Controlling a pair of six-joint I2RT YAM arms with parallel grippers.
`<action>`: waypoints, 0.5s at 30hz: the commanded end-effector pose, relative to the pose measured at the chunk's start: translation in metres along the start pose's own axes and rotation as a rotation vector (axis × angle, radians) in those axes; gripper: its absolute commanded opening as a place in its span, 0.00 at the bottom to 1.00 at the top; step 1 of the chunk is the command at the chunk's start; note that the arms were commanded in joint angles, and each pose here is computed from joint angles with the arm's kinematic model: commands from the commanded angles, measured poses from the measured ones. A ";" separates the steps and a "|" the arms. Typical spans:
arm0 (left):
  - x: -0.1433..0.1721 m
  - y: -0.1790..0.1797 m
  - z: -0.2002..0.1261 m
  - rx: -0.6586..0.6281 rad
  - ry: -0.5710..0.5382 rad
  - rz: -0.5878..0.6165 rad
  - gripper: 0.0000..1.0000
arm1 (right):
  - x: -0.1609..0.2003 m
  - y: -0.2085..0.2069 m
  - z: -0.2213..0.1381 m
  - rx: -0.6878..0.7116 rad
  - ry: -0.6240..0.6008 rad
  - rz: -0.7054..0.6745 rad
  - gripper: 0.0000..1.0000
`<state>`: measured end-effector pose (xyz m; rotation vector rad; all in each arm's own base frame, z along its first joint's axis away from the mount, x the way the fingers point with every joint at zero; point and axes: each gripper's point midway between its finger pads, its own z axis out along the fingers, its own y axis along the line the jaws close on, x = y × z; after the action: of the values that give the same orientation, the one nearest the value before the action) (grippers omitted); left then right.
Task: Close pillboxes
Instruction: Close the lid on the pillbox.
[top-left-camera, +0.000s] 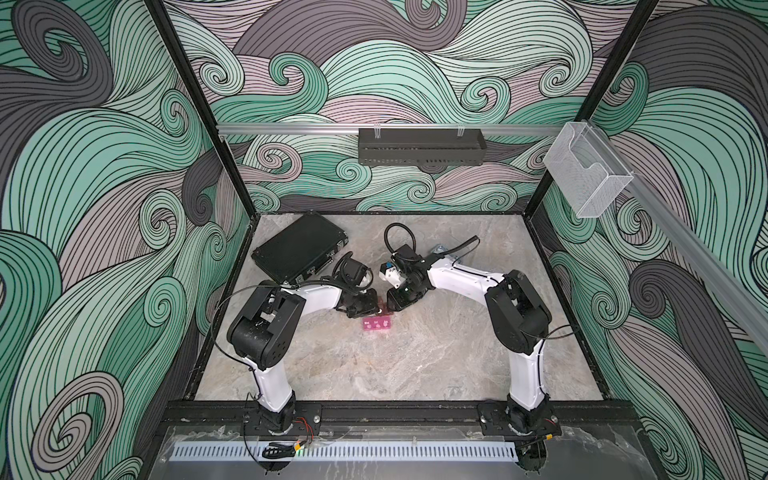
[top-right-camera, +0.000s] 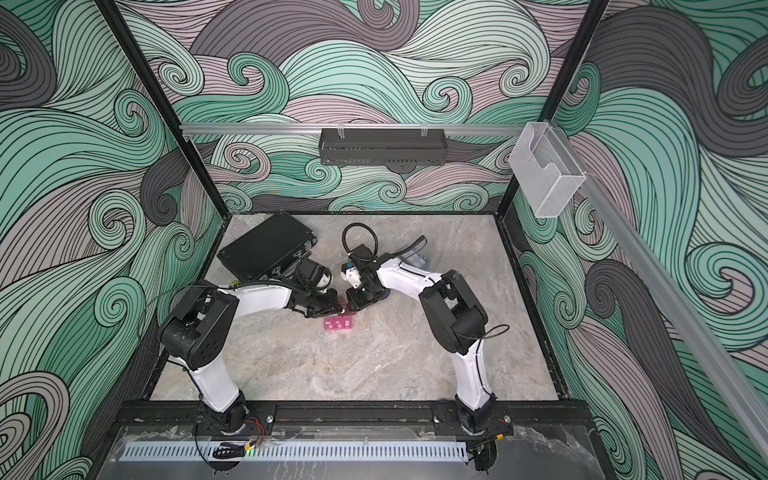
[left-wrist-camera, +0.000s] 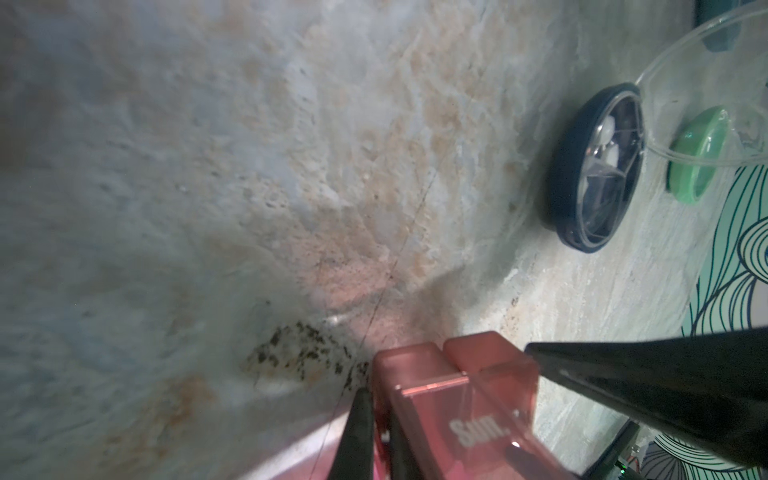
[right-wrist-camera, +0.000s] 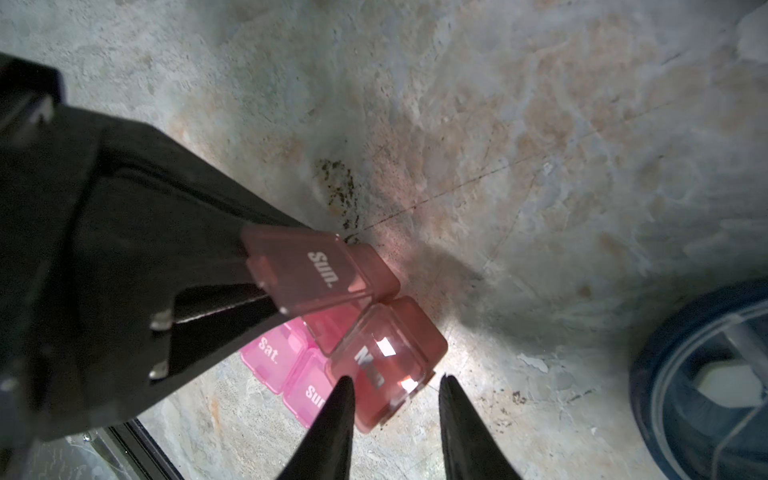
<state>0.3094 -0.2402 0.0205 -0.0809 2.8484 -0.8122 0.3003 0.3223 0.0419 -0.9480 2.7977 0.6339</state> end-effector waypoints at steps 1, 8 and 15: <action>-0.006 -0.004 0.001 -0.011 -0.006 -0.005 0.09 | 0.002 -0.001 0.000 0.010 0.003 0.035 0.36; -0.005 -0.004 0.002 -0.014 -0.001 0.000 0.09 | -0.002 0.002 0.004 -0.019 -0.006 0.064 0.35; -0.007 -0.004 0.001 -0.022 -0.005 -0.002 0.09 | 0.008 0.001 0.013 -0.037 0.021 0.097 0.31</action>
<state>0.3105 -0.2406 0.0186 -0.0830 2.8561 -0.7999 0.3022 0.3265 0.0424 -0.8515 2.8216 0.6741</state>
